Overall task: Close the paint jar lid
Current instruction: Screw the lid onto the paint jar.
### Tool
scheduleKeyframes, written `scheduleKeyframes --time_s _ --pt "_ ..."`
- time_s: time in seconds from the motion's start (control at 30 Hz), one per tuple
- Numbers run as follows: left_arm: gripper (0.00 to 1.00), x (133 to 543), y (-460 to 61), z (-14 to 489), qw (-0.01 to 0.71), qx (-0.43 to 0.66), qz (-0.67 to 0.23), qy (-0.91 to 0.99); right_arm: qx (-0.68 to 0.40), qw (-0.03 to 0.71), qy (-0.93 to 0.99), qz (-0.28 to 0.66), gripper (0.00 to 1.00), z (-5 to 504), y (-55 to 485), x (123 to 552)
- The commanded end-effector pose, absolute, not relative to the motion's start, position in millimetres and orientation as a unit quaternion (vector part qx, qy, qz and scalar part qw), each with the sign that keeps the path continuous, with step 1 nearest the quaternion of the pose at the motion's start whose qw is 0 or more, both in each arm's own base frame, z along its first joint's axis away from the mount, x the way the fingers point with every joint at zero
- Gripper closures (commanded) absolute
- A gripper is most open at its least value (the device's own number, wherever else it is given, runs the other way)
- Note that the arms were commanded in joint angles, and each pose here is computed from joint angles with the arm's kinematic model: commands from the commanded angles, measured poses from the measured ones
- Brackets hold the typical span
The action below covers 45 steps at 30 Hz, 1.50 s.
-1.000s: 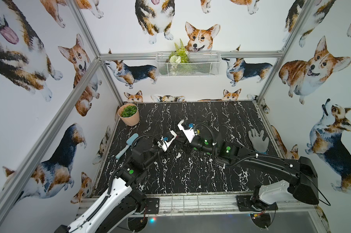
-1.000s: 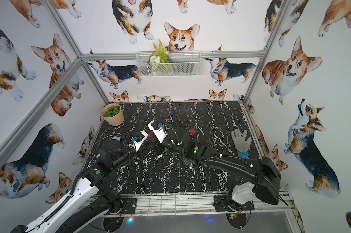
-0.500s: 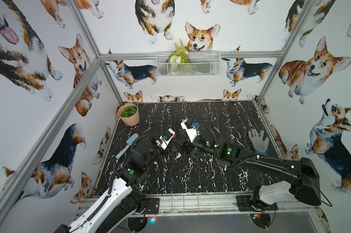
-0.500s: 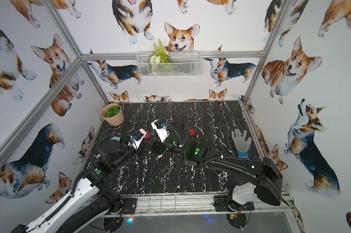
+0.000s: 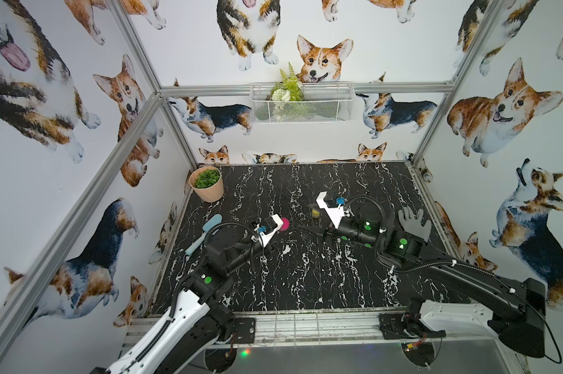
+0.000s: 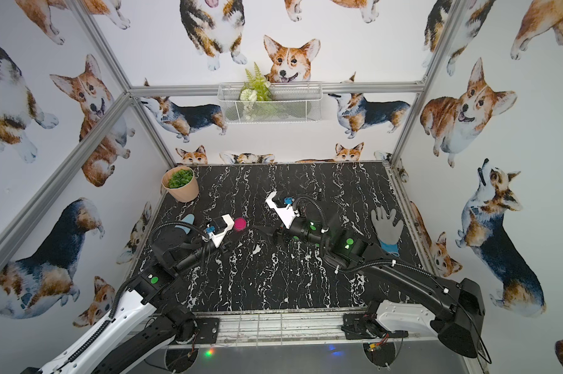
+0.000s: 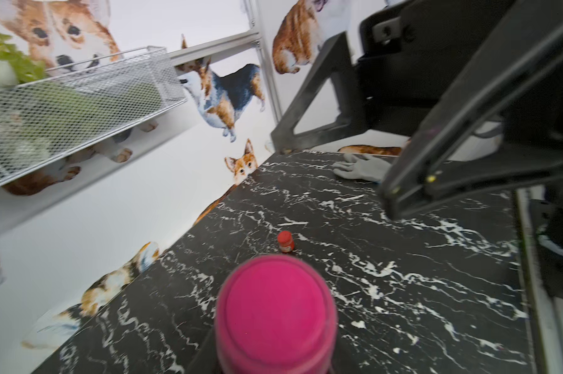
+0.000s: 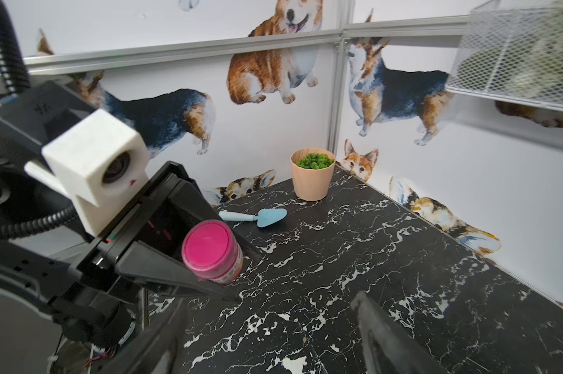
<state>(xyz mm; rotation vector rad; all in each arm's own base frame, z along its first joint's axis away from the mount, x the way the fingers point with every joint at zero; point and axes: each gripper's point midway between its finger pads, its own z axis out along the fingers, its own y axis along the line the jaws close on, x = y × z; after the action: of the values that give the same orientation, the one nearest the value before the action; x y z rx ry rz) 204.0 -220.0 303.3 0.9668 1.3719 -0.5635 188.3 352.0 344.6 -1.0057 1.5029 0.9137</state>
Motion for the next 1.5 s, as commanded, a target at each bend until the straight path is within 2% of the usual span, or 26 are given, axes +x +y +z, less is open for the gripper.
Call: scheduleKeyframes --time_s 0.0,0.2,0.47,0.53,0.93,1.1,1.47 --pt "0.79 168 -240 320 0.612 0.465 -0.346 0.538 -0.523 0.499 0.550 0.418 0.19 353 364 156" --pt "0.79 159 -249 320 0.586 0.477 -0.389 0.528 -0.553 0.481 0.506 0.455 0.24 361 376 141" --pt "0.79 162 -248 317 0.587 0.475 -0.379 0.535 -0.561 0.471 0.504 0.459 0.36 355 378 139" --pt "0.79 163 -247 317 0.587 0.474 -0.377 0.536 -0.563 0.466 0.506 0.458 0.42 352 379 139" --pt "0.79 166 -247 318 0.592 0.470 -0.372 0.538 -0.559 0.457 0.517 0.459 0.52 345 384 143" --pt "0.78 170 -244 319 0.601 0.464 -0.361 0.541 -0.552 0.457 0.530 0.453 0.63 342 384 148" --pt "0.78 181 -235 321 0.628 0.442 -0.322 0.554 -0.524 0.476 0.570 0.417 0.68 333 391 163"
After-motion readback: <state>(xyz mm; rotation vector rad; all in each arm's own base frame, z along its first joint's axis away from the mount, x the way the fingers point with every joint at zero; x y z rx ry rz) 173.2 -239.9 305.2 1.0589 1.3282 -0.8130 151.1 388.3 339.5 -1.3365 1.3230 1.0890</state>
